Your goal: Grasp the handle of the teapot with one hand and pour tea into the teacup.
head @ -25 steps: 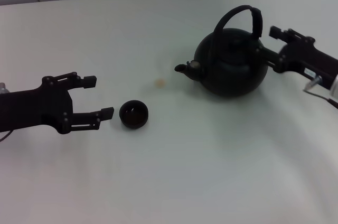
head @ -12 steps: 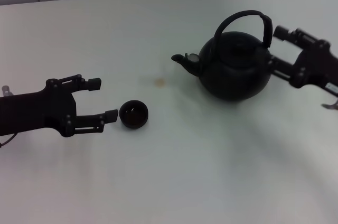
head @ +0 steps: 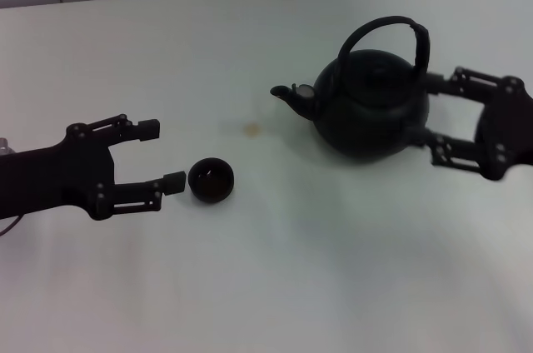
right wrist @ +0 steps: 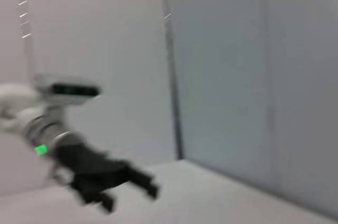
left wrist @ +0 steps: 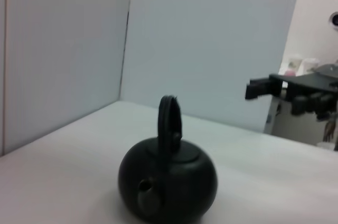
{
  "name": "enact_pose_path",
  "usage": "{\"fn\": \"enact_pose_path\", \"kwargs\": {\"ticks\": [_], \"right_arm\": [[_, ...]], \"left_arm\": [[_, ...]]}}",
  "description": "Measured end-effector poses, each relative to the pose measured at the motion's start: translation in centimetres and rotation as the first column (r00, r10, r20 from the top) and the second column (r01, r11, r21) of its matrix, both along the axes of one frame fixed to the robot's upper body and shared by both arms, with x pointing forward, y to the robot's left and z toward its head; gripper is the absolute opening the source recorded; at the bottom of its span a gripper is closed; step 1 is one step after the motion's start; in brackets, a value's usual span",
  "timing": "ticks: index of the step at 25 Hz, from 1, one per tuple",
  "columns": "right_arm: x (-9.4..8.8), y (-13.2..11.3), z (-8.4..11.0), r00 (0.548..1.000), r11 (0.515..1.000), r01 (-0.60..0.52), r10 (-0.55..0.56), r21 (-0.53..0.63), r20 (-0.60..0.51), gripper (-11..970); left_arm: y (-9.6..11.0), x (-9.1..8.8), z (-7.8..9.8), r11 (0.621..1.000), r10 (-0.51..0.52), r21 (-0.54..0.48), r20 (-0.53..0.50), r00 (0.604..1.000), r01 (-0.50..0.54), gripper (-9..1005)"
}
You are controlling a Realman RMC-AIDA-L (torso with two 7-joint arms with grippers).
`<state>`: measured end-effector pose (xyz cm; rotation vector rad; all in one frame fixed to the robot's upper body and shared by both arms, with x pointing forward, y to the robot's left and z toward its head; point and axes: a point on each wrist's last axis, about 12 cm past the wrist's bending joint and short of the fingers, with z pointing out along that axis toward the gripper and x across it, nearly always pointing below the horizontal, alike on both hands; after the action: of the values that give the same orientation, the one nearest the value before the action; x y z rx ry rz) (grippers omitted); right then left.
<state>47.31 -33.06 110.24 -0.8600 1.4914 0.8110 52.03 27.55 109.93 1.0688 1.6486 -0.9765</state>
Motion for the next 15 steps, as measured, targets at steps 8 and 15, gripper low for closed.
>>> {"fn": "enact_pose_path", "kwargs": {"ticks": [8, 15], "right_arm": [[-0.3, -0.8, 2.0, 0.992, 0.992, -0.125, 0.126, -0.021, 0.03, 717], [2.5, 1.2, 2.2, 0.985, 0.985, -0.162, 0.165, -0.067, 0.043, 717]], "left_arm": [[-0.1, -0.5, 0.4, 0.999, -0.036, -0.04, 0.002, 0.999, 0.036, 863], [-0.4, -1.0, 0.8, 0.993, -0.074, -0.095, 0.02, 0.997, 0.075, 863]]}}
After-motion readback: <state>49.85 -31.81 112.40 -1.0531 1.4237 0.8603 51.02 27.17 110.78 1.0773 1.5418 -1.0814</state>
